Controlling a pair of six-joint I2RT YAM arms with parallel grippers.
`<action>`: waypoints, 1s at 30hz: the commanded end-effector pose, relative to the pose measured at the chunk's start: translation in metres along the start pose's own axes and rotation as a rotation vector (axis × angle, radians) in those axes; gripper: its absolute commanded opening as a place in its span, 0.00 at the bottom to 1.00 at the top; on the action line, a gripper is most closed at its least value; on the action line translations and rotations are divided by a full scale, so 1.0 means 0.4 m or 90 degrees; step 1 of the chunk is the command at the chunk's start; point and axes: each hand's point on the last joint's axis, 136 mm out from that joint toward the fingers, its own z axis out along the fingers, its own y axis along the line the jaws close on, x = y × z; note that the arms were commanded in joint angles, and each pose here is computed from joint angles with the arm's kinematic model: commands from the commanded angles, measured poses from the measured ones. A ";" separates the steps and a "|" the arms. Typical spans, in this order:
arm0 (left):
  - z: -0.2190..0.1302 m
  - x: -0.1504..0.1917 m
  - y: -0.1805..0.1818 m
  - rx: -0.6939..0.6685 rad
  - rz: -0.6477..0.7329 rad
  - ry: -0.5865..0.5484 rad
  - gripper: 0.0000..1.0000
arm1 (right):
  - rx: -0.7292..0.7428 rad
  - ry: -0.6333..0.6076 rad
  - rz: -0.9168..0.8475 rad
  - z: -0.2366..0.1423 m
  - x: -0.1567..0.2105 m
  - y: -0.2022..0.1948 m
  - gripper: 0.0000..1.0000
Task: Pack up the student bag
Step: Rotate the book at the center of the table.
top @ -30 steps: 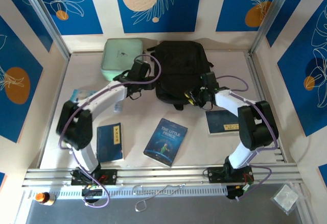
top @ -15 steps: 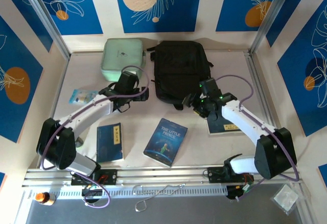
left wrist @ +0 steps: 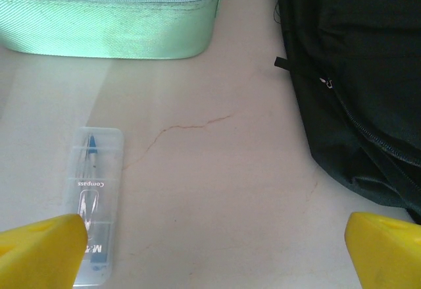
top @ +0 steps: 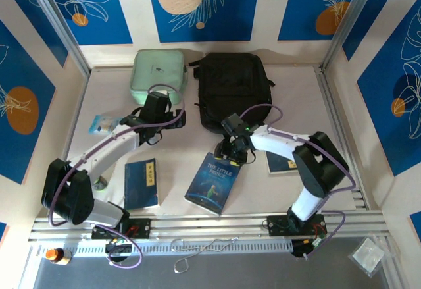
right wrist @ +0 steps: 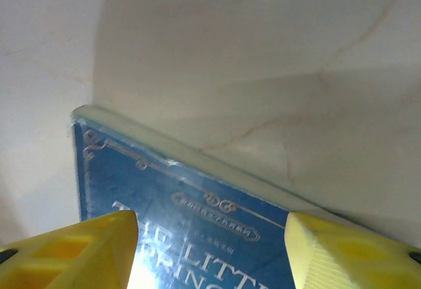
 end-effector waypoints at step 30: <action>-0.028 0.324 -0.135 0.158 -0.287 0.253 0.85 | 0.078 -0.075 -0.224 -0.001 -0.066 0.011 0.55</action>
